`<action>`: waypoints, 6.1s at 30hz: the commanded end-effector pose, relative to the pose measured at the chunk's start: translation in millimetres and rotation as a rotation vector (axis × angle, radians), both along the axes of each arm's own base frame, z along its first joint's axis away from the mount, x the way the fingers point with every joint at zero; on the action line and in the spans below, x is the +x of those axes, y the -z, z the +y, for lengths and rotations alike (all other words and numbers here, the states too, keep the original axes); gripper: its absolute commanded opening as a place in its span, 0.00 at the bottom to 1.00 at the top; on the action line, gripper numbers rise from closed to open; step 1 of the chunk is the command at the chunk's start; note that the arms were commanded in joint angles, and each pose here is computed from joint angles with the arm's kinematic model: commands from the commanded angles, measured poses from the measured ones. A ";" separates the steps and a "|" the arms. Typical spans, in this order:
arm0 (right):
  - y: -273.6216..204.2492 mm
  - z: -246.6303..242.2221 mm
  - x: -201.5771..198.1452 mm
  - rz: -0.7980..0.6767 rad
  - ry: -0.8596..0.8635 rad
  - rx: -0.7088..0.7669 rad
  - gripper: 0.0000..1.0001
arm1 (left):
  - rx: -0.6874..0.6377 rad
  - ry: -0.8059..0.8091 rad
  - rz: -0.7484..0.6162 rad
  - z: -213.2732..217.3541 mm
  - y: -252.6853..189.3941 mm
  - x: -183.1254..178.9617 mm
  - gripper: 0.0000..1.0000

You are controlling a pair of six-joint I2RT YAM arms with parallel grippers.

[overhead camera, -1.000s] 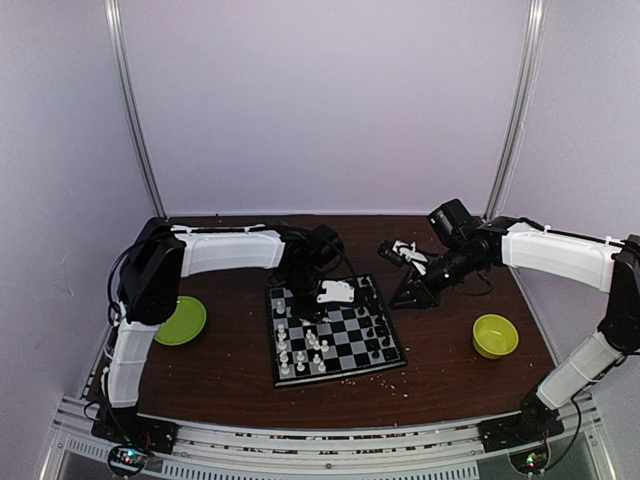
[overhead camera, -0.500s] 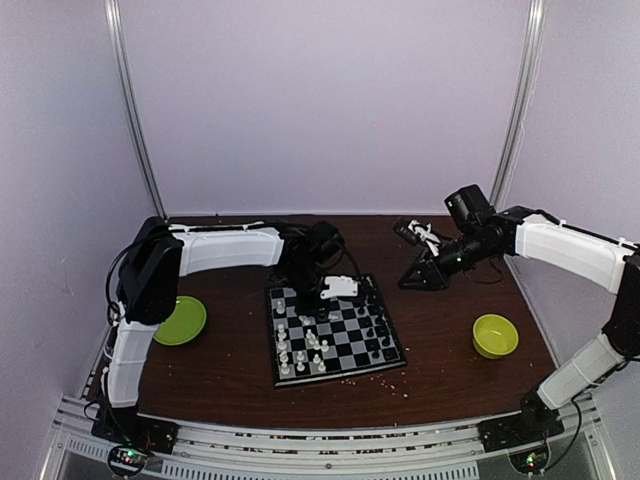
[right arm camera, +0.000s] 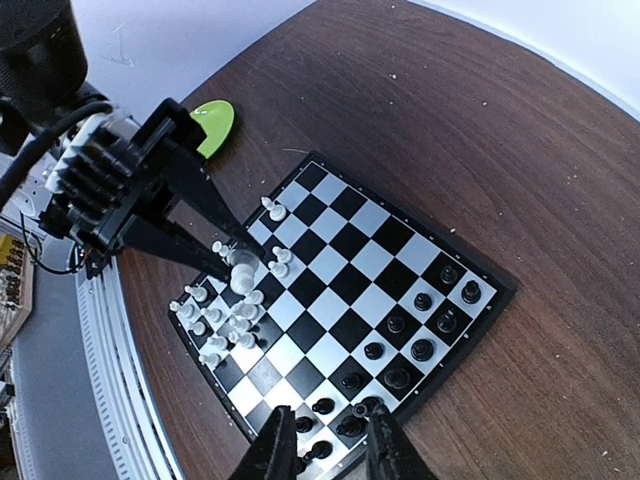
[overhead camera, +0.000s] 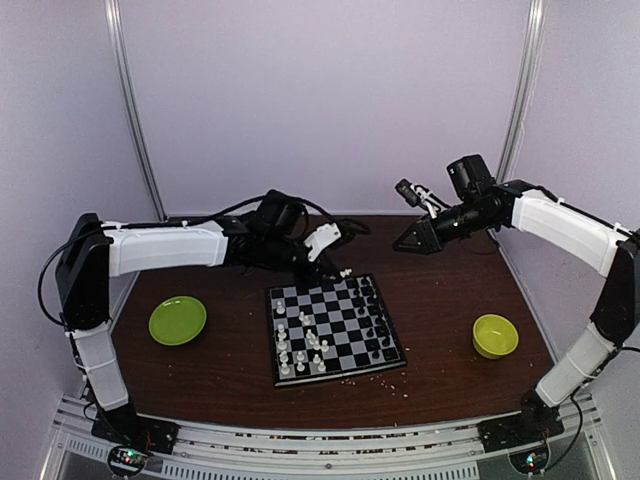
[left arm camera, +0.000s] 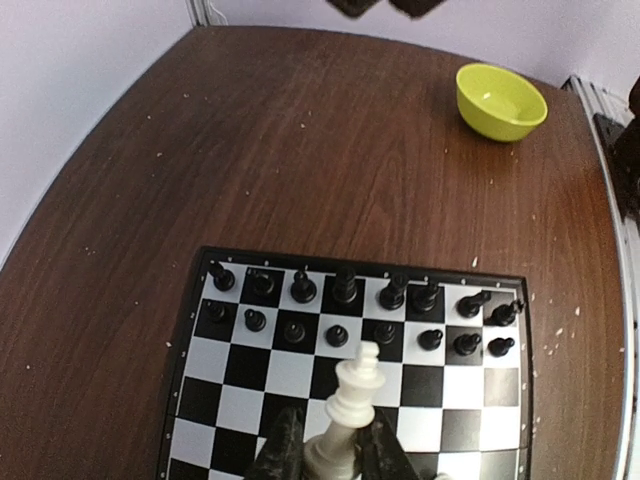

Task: Set up the chess pieces on the board
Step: Pass from the left arm to the right, then place the queen at d1, then pick up the pawn from the chessboard.

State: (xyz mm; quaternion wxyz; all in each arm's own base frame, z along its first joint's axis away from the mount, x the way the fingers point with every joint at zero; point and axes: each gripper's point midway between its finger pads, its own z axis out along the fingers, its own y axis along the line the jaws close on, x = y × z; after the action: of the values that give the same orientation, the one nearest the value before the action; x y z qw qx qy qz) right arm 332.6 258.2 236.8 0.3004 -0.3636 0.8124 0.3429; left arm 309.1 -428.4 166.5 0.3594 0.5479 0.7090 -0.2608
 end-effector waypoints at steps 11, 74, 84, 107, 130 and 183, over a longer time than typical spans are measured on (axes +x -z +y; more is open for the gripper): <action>14.6 77.8 -24.3 0.191 -0.138 -0.006 0.32 | -0.289 -0.078 0.035 -9.4 -48.1 -3.5 0.15; 13.6 122.3 -28.9 0.032 -0.185 -0.108 0.02 | -0.187 -0.304 -0.113 106.5 -87.2 1.3 0.46; 44.7 189.8 -39.8 -0.089 -0.289 -0.266 0.02 | -0.090 -0.686 -0.204 216.7 -127.1 40.6 0.49; 129.2 246.8 -40.2 -0.055 -0.356 -0.389 0.02 | -0.185 -0.746 -0.208 243.3 -143.7 38.8 0.52; 161.6 251.1 -33.3 -0.036 -0.344 -0.430 0.05 | -0.191 -0.718 -0.186 238.4 -140.2 35.9 0.51; 3.0 -47.8 -47.5 -0.261 0.101 -0.058 0.36 | 0.320 -0.168 0.171 89.5 11.0 -19.3 0.37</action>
State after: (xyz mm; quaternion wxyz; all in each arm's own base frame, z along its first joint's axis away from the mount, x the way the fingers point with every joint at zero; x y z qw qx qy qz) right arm 277.0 208.9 202.5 0.3374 -0.3714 0.8335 0.2314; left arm 293.9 -332.2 171.7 0.2634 0.4859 0.8160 -0.1692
